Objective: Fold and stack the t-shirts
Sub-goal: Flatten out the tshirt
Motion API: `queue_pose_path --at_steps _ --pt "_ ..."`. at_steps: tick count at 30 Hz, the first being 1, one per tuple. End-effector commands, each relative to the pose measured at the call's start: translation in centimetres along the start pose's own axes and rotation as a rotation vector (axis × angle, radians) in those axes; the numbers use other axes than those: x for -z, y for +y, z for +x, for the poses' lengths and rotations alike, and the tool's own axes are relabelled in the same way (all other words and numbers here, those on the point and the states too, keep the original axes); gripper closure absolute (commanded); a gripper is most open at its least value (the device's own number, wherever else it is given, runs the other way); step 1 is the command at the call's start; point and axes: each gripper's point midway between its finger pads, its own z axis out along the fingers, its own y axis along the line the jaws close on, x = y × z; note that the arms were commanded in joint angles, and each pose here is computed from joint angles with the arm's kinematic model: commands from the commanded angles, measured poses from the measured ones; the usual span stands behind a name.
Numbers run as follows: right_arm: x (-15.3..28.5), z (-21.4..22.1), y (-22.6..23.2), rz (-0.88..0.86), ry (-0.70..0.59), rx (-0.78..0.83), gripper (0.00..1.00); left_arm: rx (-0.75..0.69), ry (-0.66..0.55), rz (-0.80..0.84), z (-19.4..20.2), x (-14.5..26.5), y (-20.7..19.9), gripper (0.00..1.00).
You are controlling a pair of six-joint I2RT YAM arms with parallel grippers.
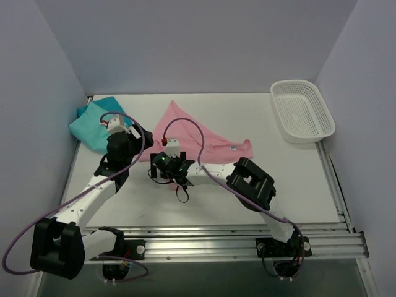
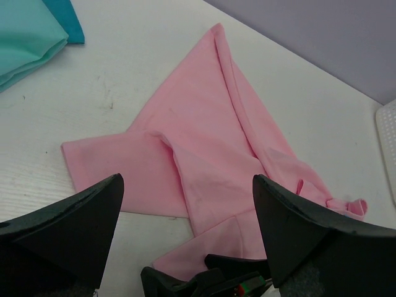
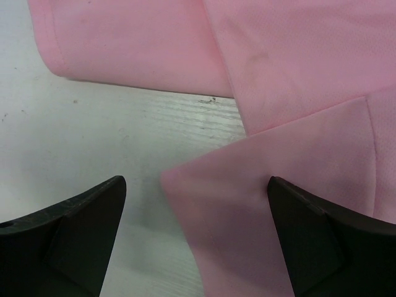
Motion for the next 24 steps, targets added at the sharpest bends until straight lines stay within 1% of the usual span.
queue_pose_path --at_steps 1,2,4,5,8,9,10,11,12,13,14,15,16,17,21,24 --pt "-0.3 2.4 0.1 0.026 0.061 0.013 0.07 0.023 -0.019 -0.008 -0.5 0.2 0.5 0.06" --pt "-0.3 2.8 -0.1 0.031 0.069 0.013 0.08 0.024 -0.016 -0.006 -0.4 0.2 0.6 0.06" --pt "-0.4 4.0 -1.0 0.048 0.093 0.010 0.15 0.028 -0.013 -0.004 -0.4 0.2 0.7 0.06" --pt "-0.4 4.4 -1.5 0.054 0.100 0.008 0.16 0.029 -0.013 -0.007 -0.3 0.2 0.9 0.06" --pt "-0.1 7.0 -3.9 0.089 0.145 0.007 0.37 0.041 -0.013 0.001 -0.2 0.5 1.2 0.06" --pt "0.0 7.5 -4.4 0.094 0.153 -0.009 0.45 0.047 -0.019 0.015 -0.4 0.7 1.0 0.06" --pt "0.2 9.1 -6.2 0.124 0.181 0.002 0.49 0.049 -0.015 0.012 0.0 0.8 1.4 0.06" --pt "0.3 9.7 -6.5 0.124 0.192 -0.002 0.52 0.056 -0.017 0.017 0.0 1.0 1.3 0.06" --pt "0.4 10.4 -7.2 0.137 0.205 0.003 0.61 0.063 -0.029 0.026 -0.2 1.2 1.3 0.06" --pt "0.5 11.5 -8.3 0.159 0.224 0.008 0.66 0.066 -0.022 0.026 0.3 1.3 1.6 0.06" --pt "0.5 12.1 -8.9 0.170 0.233 0.010 0.79 0.075 -0.025 0.029 0.3 1.4 1.6 0.06" --pt "0.4 13.0 -9.5 0.182 0.247 0.011 0.83 0.079 -0.037 0.041 0.1 1.5 1.4 0.06" --pt "0.3 13.8 -10.1 0.194 0.262 0.015 0.90 0.080 -0.033 0.050 0.3 1.6 1.4 0.06" --pt "0.4 14.7 -10.9 0.207 0.279 0.019 1.00 0.081 -0.029 0.047 0.6 1.6 1.6 0.06" --pt "0.1 17.9 -13.0 0.239 0.339 0.025 1.00 0.075 -0.022 0.044 1.0 1.3 1.8 0.06" --pt "0.1 18.7 -13.7 0.251 0.351 0.026 1.00 0.072 -0.020 0.050 1.3 1.0 1.9 0.06"
